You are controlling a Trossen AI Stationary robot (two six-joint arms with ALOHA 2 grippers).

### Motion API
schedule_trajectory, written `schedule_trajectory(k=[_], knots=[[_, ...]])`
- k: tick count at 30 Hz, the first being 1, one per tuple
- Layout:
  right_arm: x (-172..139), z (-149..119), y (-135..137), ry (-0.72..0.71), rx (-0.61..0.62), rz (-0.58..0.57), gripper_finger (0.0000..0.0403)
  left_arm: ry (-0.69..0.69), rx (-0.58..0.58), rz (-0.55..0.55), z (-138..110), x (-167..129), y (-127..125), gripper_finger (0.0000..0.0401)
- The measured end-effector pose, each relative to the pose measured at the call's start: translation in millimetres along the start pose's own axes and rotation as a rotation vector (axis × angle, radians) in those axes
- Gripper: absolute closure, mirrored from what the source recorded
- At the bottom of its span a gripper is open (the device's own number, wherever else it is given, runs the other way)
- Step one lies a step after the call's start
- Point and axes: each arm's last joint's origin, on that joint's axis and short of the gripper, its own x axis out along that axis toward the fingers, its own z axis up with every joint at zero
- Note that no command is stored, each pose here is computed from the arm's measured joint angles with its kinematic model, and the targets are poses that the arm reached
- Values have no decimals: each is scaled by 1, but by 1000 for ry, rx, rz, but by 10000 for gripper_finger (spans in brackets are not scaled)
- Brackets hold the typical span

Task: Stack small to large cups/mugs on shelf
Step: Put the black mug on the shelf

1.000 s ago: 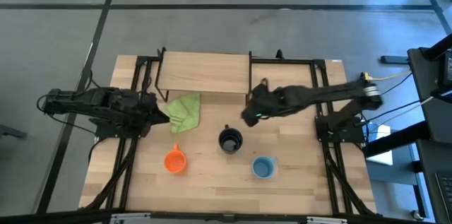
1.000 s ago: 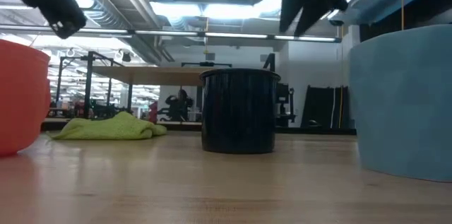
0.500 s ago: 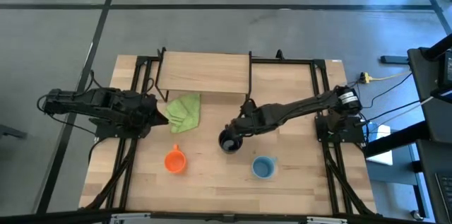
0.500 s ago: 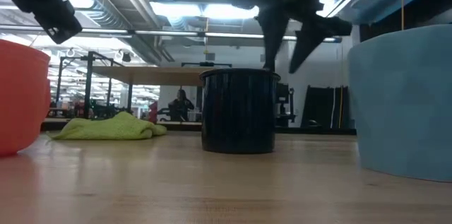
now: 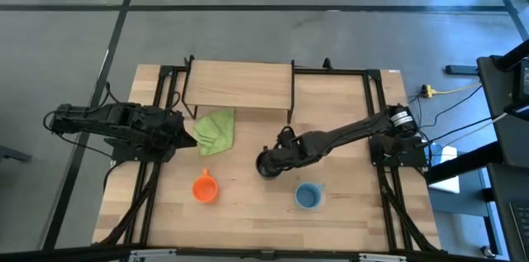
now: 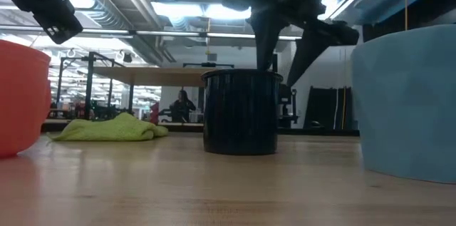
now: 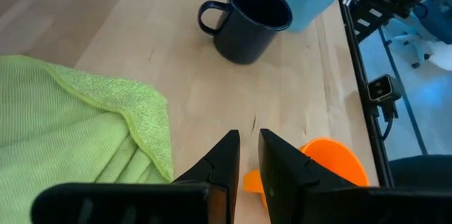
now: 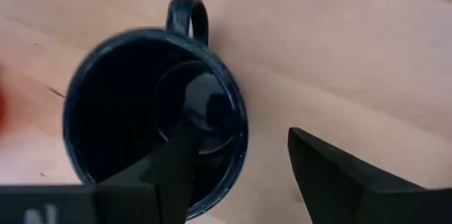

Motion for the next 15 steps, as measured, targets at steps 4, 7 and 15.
schedule_trajectory(k=[4,7,15], knots=[[-1,0,2,-2,9,21,183,9,5,7,-1,0,1,353],[2,0,2,0,8,10,183,17,5,13,-2,0,1,353],[21,-6,9,60,9,27,183,2,6,27,-1,0,1,353]])
